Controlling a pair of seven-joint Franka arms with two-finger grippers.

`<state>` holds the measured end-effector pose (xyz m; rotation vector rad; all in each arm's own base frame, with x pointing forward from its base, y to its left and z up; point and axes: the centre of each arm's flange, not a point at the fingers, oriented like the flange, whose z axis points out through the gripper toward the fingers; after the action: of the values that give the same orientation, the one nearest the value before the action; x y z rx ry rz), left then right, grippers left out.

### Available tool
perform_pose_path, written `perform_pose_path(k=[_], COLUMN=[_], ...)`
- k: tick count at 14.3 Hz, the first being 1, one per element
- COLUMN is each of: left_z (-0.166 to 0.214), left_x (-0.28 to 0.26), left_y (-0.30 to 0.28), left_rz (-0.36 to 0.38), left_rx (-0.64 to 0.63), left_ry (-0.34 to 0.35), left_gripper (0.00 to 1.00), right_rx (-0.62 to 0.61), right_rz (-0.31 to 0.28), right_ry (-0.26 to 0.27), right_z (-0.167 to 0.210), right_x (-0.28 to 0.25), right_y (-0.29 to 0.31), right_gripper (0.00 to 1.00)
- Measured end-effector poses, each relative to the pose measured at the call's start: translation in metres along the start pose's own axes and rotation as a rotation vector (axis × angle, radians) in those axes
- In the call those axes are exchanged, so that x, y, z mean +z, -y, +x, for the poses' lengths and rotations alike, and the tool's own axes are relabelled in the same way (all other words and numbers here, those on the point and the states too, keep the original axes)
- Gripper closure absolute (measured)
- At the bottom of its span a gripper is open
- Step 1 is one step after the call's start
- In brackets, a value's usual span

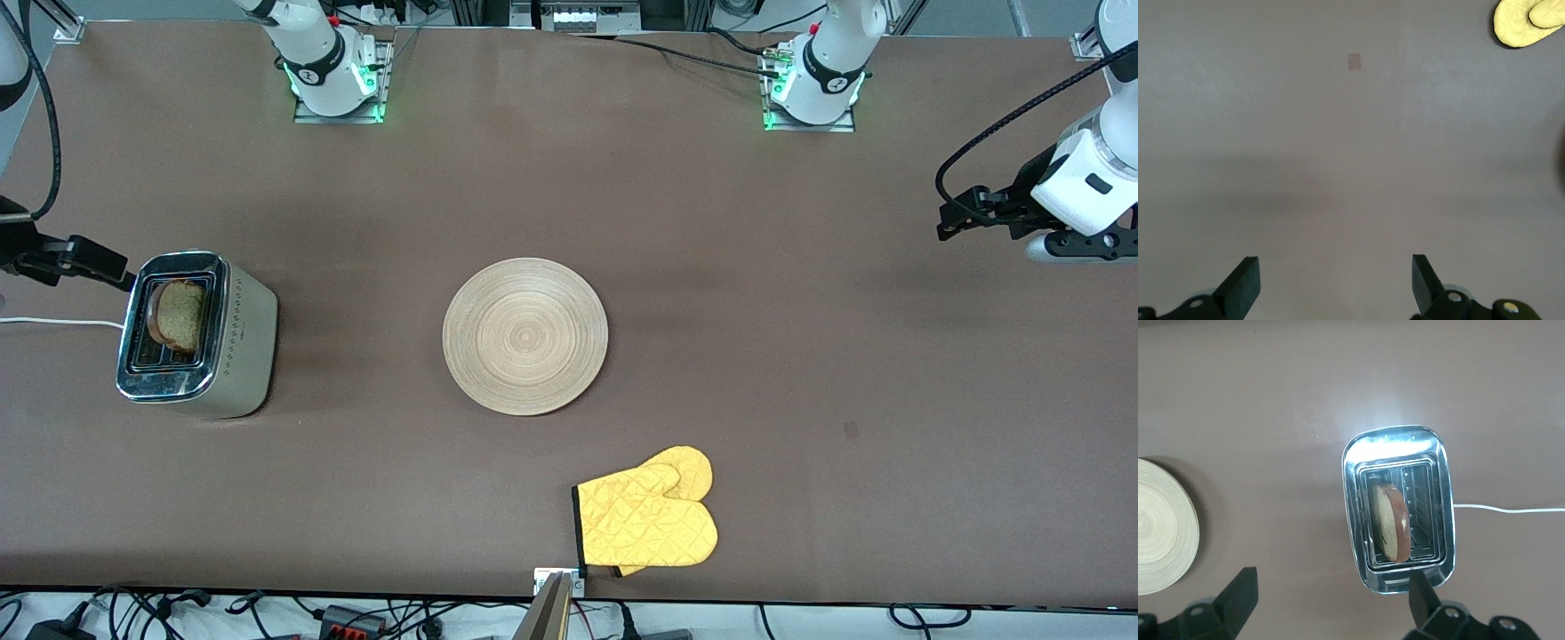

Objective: Move plate and put bread in toaster
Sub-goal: 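Open the right gripper and raise it away from the toaster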

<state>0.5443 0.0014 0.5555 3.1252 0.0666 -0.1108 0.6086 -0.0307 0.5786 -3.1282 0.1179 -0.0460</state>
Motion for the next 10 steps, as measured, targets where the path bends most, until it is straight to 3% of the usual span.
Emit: perform_pose_path(k=[5,10], left_z=[0.001,0.001], left_x=[0.001,0.001], left_y=[0.001,0.001], left_rz=[-0.001,-0.001], left_rx=[-0.002,-0.003], left_ry=[0.003,0.003], left_gripper=[0.0,0.0], right_rx=[-0.006,-0.011], right_rz=[0.009,0.011], right_ry=[0.004,0.013], right_z=[-0.043,-0.053], right_x=[-0.004,-0.008], right_y=[-0.004,-0.004], right_gripper=[0.0,0.0])
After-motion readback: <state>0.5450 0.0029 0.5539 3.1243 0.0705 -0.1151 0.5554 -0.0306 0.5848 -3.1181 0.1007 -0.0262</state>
